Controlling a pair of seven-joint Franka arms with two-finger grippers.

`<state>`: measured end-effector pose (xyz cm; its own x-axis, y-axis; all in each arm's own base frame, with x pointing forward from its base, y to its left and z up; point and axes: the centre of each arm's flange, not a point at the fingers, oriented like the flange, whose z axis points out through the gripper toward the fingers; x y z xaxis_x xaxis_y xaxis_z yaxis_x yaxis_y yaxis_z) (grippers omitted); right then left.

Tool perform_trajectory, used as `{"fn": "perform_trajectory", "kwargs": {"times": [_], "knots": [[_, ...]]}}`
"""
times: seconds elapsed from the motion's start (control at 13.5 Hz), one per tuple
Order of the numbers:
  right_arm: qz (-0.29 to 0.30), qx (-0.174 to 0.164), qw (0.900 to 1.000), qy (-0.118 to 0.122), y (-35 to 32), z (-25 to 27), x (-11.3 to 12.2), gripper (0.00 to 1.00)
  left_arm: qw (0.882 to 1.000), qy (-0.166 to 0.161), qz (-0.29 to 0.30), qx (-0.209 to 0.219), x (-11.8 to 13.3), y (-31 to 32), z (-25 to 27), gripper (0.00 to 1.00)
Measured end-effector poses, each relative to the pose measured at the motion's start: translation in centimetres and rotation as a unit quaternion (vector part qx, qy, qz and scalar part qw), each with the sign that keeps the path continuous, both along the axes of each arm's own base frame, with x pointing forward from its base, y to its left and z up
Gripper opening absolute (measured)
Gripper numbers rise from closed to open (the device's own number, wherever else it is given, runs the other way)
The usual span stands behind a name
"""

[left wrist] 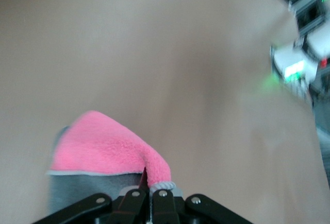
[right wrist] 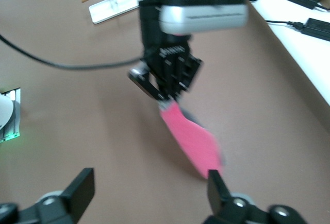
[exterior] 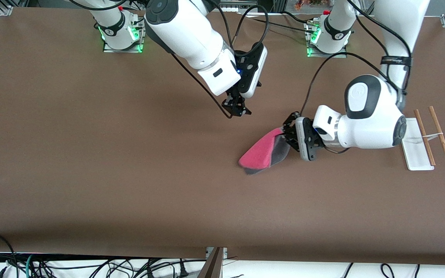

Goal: Pass towel and hang on rack
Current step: 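Open the right gripper while the left gripper pulls the towel away, then drape the towel over the white rack with the left gripper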

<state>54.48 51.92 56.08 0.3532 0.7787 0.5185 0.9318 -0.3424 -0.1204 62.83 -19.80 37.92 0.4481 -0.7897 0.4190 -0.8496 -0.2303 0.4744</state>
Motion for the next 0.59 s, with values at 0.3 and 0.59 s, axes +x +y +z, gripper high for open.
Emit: {"fn": "perform_trajectory", "kwargs": {"times": [0.3,0.59], "knots": [[-0.029,-0.018,0.999,0.001,-4.3,1.5,2.6,1.0,0.995,0.024,-0.028,0.088,-0.2,7.9,0.7,0.02],[-0.079,-0.032,0.996,0.008,-11.0,1.6,7.0,1.0,0.983,0.033,-0.01,0.18,0.7,20.6,4.8,0.02]]}}
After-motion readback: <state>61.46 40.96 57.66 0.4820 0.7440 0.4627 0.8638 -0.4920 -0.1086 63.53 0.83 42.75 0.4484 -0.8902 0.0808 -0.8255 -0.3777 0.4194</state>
